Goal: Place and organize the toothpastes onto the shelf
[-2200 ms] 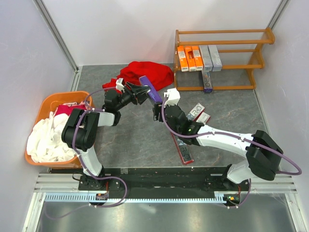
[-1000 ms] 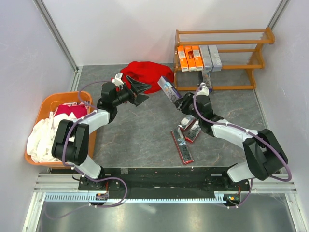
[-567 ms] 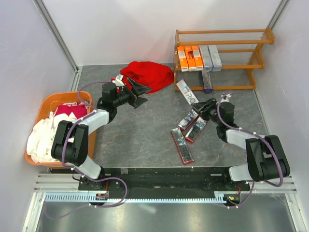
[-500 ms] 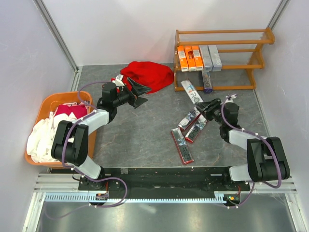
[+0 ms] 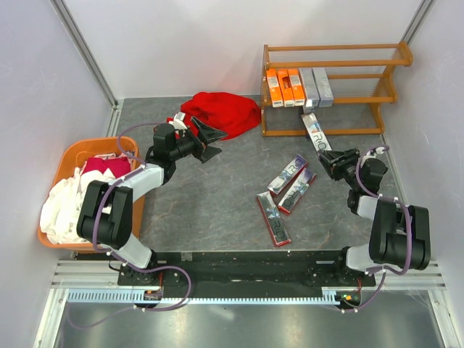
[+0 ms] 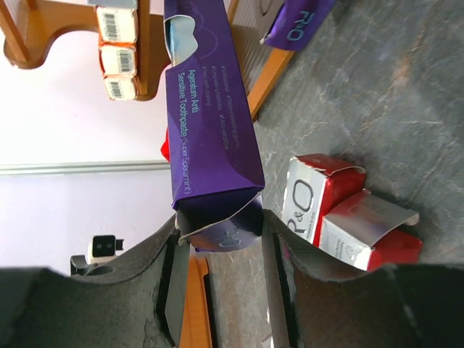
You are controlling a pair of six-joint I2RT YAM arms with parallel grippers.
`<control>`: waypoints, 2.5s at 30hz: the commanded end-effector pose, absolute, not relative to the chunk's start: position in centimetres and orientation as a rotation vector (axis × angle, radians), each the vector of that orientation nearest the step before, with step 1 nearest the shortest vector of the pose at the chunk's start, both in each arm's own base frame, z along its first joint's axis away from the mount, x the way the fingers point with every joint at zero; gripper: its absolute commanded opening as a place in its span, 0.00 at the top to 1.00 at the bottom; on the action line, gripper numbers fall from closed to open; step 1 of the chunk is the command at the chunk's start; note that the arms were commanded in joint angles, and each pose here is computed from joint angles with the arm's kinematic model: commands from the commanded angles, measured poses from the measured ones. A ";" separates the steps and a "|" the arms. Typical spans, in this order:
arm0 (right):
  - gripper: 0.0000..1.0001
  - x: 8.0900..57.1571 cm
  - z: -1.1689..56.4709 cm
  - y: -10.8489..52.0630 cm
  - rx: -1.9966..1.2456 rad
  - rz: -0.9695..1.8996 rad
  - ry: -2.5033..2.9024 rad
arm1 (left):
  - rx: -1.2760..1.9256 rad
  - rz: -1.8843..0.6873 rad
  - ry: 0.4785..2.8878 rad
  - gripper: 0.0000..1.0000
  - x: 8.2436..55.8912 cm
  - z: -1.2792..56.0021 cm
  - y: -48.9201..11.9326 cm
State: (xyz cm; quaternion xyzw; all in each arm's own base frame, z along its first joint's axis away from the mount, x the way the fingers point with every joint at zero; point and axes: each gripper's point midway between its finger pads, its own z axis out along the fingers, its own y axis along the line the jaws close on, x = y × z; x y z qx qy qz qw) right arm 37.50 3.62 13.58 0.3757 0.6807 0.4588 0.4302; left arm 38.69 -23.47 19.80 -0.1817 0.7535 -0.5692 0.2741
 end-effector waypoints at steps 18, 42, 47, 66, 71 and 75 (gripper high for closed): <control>0.72 44.7 15.0 -1.8 1.015 1.187 1.438 | -0.389 -1.498 1.984 0.01 39.1 21.5 -23.5; 0.72 53.4 10.7 -1.7 1.112 1.121 1.468 | -0.372 -1.503 2.008 0.01 39.0 20.7 -23.7; 0.71 54.1 9.9 -1.5 1.126 1.097 1.478 | -0.367 -1.500 2.008 0.01 38.9 20.7 -23.7; 0.02 51.5 7.4 0.1 1.126 1.043 1.642 | -0.294 -1.356 2.049 0.00 39.0 20.7 -23.1; 0.02 49.7 8.4 0.3 1.087 1.019 1.656 | -0.209 -1.250 2.096 0.00 38.7 20.5 -23.6; 0.02 47.4 8.6 0.8 1.069 1.000 1.693 | -0.107 -1.140 2.109 0.00 38.9 21.2 -24.8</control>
